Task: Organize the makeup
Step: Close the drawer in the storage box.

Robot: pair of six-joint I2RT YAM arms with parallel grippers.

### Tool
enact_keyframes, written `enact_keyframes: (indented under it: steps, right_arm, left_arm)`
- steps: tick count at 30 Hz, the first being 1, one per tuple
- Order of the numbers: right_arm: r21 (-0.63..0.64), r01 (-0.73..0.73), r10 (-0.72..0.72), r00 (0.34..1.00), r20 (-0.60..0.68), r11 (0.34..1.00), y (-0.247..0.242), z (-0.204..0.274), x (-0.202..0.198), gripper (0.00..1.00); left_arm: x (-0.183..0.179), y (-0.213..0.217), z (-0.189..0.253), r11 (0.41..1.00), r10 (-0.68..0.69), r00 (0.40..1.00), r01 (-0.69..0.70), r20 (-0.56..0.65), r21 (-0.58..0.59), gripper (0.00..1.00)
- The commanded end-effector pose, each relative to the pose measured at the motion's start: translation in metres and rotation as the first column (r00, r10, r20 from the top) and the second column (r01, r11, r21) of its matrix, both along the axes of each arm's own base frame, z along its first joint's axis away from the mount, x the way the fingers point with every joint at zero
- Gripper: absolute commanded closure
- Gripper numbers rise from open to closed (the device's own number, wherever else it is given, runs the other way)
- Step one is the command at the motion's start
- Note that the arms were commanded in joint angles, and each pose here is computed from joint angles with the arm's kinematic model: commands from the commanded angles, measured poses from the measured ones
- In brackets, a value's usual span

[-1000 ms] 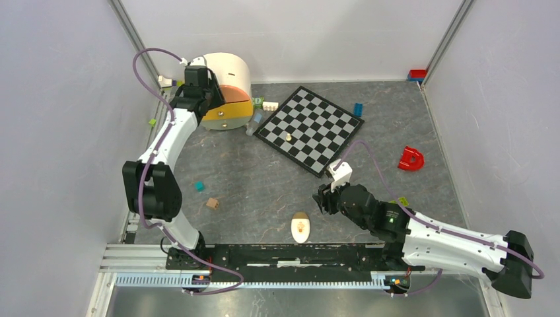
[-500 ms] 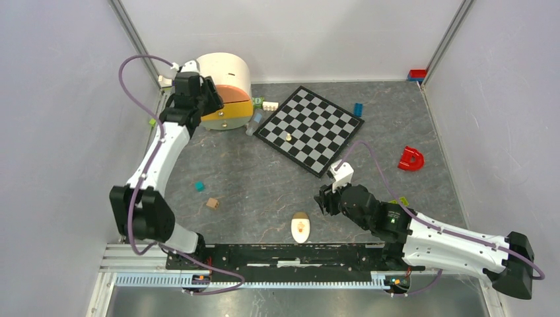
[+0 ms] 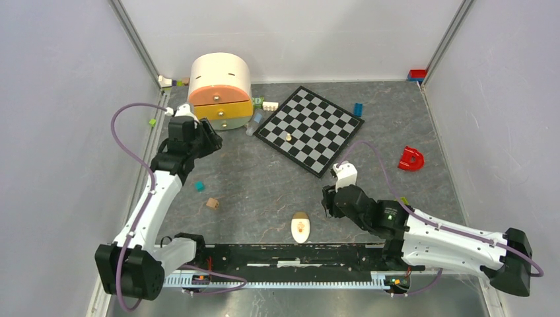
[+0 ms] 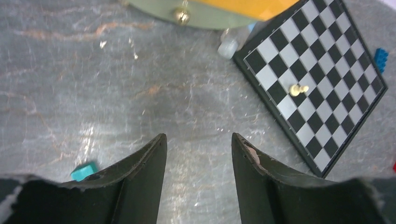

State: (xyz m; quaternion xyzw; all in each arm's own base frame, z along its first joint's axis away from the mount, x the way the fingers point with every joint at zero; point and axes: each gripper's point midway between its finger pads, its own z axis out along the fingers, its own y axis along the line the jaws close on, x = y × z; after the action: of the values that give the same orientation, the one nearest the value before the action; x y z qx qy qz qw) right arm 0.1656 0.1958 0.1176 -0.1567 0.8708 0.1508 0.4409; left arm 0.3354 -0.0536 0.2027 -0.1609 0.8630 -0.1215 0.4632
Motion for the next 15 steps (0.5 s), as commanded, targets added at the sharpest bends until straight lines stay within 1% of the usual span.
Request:
enact_keyframes:
  steps: [1, 4, 10, 15]
  right_arm:
    - [-0.035, 0.103, -0.104, 0.994, -0.032, 0.994, -0.014, 0.007, 0.002, 0.37]
    - [-0.035, 0.105, -0.107, 0.992, -0.061, 0.994, -0.014, 0.005, -0.002, 0.36]
    - [0.023, 0.101, -0.099, 0.991, -0.093, 0.995, -0.009, 0.008, -0.008, 0.35]
    - [0.005, 0.108, -0.107, 0.989, -0.100, 0.994, -0.010, 0.003, -0.008, 0.35]
  left_arm:
    - [-0.020, 0.000, -0.011, 1.000, 0.016, 0.999, -0.017, -0.043, -0.025, 0.40]
    - [-0.030, -0.003, -0.019, 0.999, 0.005, 0.997, -0.009, -0.079, -0.041, 0.39]
    - [-0.035, -0.007, -0.006, 0.996, 0.013, 0.999, -0.017, -0.045, -0.093, 0.39]
    - [-0.037, -0.004, -0.008, 0.997, 0.014, 0.998, -0.019, -0.063, -0.073, 0.38]
